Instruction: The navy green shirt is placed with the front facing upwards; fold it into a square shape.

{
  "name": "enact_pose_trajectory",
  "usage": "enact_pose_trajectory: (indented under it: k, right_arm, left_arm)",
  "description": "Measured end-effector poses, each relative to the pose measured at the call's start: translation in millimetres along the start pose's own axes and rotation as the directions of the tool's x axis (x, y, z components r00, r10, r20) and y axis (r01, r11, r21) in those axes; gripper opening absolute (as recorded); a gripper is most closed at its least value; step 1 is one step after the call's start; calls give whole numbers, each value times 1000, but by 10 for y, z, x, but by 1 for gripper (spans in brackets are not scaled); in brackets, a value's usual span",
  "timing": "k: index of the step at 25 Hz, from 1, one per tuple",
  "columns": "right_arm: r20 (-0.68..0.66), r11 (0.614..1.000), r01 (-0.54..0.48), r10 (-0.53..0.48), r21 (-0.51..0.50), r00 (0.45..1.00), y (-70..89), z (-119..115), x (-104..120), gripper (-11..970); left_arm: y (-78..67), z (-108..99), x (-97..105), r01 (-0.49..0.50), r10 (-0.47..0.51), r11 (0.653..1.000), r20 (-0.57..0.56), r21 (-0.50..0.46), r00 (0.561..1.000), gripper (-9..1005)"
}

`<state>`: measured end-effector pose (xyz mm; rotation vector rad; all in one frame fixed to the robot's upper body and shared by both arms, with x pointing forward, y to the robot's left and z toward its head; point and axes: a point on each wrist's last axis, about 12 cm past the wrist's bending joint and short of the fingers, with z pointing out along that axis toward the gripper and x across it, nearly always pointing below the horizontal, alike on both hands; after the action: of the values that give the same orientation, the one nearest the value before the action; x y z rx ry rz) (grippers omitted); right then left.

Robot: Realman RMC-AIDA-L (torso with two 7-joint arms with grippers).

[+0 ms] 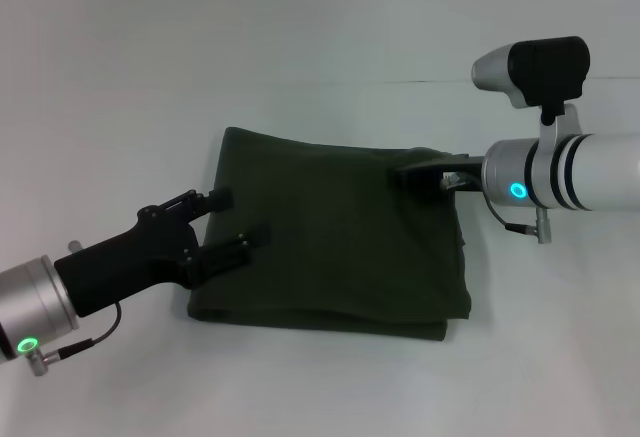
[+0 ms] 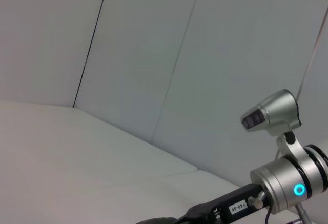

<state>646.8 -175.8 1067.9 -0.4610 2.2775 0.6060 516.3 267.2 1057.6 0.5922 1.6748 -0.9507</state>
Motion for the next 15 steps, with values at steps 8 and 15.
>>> enact_pose_trajectory:
  k: [8, 15]
  right_arm:
    - [-30, 999, 22, -21, 37, 999, -41, 13, 104, -2]
    - [-27, 998, 43, -42, 42, 999, -73, -10, 139, -1]
  left_arm:
    - [2, 15, 0, 7, -7, 1000, 8, -5, 1000, 797]
    - [2, 30, 8, 11, -11, 1000, 9, -13, 1000, 796]
